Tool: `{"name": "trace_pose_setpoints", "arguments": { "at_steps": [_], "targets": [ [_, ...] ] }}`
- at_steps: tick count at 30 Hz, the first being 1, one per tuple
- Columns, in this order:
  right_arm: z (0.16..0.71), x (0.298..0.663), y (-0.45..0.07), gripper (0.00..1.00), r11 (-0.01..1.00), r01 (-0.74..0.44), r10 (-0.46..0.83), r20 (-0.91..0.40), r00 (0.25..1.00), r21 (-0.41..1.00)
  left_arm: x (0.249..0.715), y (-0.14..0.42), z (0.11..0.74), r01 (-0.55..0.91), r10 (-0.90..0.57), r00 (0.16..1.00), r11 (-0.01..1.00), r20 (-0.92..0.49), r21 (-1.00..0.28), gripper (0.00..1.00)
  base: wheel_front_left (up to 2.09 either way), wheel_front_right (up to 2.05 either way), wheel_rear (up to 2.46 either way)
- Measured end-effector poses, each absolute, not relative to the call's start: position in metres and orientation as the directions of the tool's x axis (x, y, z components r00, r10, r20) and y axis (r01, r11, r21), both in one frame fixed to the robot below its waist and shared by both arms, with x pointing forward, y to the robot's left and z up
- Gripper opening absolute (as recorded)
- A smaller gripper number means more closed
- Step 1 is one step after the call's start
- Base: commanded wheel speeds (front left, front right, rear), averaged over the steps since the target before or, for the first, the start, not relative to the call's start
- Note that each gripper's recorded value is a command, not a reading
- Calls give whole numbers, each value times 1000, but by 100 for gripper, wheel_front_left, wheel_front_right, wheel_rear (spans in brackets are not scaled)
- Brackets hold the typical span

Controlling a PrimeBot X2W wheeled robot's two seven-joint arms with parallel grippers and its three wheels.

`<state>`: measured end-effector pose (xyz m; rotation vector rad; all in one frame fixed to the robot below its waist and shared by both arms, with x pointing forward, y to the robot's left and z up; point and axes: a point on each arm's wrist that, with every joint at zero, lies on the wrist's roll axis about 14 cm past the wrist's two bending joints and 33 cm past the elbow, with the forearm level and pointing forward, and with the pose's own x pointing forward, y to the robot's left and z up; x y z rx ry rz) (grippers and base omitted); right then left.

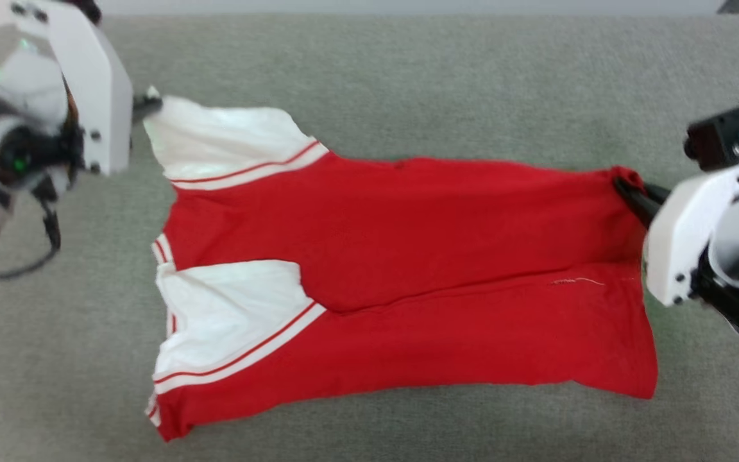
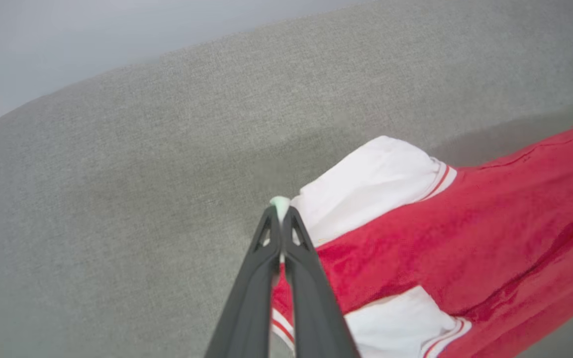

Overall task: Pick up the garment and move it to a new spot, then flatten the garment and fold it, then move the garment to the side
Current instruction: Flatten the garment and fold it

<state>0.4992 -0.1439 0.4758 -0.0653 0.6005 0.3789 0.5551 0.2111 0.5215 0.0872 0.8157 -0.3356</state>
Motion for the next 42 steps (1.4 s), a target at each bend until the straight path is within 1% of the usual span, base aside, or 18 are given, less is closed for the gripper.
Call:
{"name": "trace_pose_setpoints", "arguments": {
  "at_steps": [5,9,12,14,17,20,21,22,23,24,25,30,34,36,38,42],
  "targets": [
    [475,480,-147,0,927,-369,332,-587,739,59,514,218,527,324,-245,633,945,-734,-35,0,0,0,0],
    [469,463,-149,0,929,-362,334,-611,718,82,472,213,516,320,-253,588,945,-768,-66,0,0,0,0],
    [458,448,-154,0,933,-345,326,-650,686,102,445,209,506,310,-262,558,946,-787,-95,0,0,0,0],
    [450,440,-156,0,935,-336,321,-669,670,112,428,206,494,301,-271,522,946,-809,-123,0,0,0,0],
    [439,432,-157,0,938,-320,317,-696,644,131,410,200,474,280,-291,472,945,-832,-171,0,0,0,0],
    [430,426,-154,0,938,-312,322,-715,621,151,402,198,459,263,-302,445,944,-843,-199,0,0,0,0],
    [429,426,-153,5,938,-311,323,-716,619,155,401,197,455,255,-308,437,943,-845,-212,1,0,0,0],
    [428,426,-153,28,938,-309,323,-715,620,156,401,195,451,247,-317,437,942,-842,-226,18,0,0,0],
    [429,426,-152,59,937,-311,326,-711,623,157,402,196,448,237,-317,437,943,-842,-232,37,0,0,0],
    [431,428,-150,100,937,-311,329,-702,631,159,402,196,447,231,-315,441,945,-840,-233,78,0,0,0],
    [432,429,-149,100,936,-312,334,-696,636,164,404,198,446,224,-314,452,946,-835,-235,100,0,0,0],
    [441,428,-144,100,931,-314,352,-676,648,185,406,198,449,201,-325,502,945,-802,-257,100,0,0,0],
    [449,422,-148,100,931,-308,357,-666,656,195,403,201,459,198,-328,568,945,-755,-262,100,0,0,0],
    [452,417,-150,100,932,-290,360,-661,659,219,401,202,467,201,-332,612,943,-718,-264,100,0,0,0],
    [456,414,-153,100,934,-275,356,-653,669,227,402,204,478,208,-330,673,943,-662,-259,100,0,0,0],
    [462,409,-163,100,943,-241,332,-646,687,229,398,214,493,210,-296,782,954,-549,-215,100,0,0,0]
  ]
}}
